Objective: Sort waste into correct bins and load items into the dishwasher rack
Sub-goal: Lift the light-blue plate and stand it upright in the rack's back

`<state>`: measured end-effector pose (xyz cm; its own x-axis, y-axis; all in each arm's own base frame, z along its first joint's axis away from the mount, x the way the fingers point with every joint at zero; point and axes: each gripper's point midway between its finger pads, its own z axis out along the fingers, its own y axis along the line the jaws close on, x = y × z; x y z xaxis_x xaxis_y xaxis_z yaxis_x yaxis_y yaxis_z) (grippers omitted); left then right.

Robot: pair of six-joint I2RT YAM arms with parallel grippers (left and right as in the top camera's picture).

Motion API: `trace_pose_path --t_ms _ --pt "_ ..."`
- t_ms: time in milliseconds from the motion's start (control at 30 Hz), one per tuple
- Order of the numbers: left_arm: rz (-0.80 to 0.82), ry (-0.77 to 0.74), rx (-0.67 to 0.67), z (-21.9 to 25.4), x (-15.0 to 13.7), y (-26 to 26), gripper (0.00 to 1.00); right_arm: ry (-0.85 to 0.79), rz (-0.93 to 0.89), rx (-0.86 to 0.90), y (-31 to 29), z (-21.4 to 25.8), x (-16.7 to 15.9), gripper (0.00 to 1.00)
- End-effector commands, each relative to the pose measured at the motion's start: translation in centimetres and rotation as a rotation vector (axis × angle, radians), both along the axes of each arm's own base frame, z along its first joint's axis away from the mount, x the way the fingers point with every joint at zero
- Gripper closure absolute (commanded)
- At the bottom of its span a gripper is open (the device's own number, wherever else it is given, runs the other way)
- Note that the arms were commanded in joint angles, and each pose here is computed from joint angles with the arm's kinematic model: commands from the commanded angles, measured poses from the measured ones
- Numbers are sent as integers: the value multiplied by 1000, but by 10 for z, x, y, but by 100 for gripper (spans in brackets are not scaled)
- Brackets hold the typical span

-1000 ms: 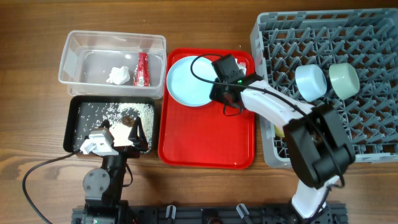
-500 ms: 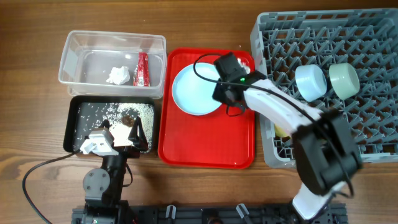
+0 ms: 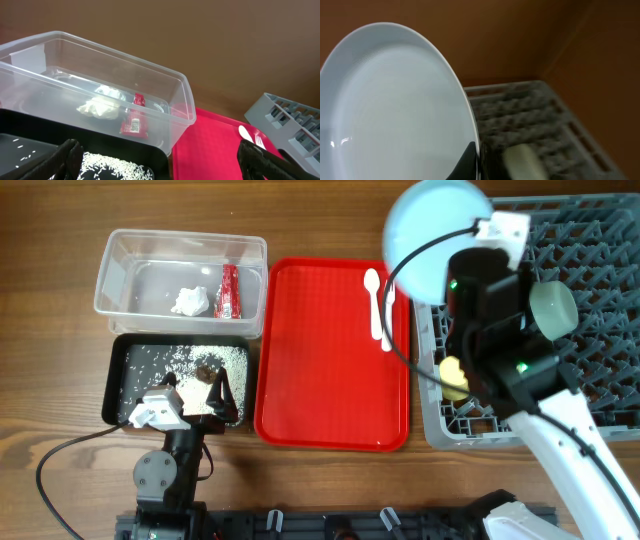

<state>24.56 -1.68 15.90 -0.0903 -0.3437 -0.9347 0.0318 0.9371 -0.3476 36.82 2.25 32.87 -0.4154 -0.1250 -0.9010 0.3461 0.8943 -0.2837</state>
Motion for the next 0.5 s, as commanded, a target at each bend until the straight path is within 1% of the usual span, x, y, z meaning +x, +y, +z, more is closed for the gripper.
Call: trace_pose_path --t_ms 0,67,133,300,400,467 --pt "-11 -5 12 -1 0 -1 0 57 -183 -173 -56 -6 13 96" --pt "-11 -5 12 -1 0 -1 0 37 -249 -162 -76 -10 26 96" --pt "-11 -5 12 -1 0 -1 0 67 -285 -194 -93 -25 42 96" --pt "-11 -5 12 -1 0 -1 0 236 -229 -357 -93 -71 76 96" --pt "-11 -5 12 -1 0 -1 0 254 -206 -412 -90 -86 95 96" --pt "-11 -5 12 -1 0 -1 0 243 -189 -457 -87 -86 106 96"
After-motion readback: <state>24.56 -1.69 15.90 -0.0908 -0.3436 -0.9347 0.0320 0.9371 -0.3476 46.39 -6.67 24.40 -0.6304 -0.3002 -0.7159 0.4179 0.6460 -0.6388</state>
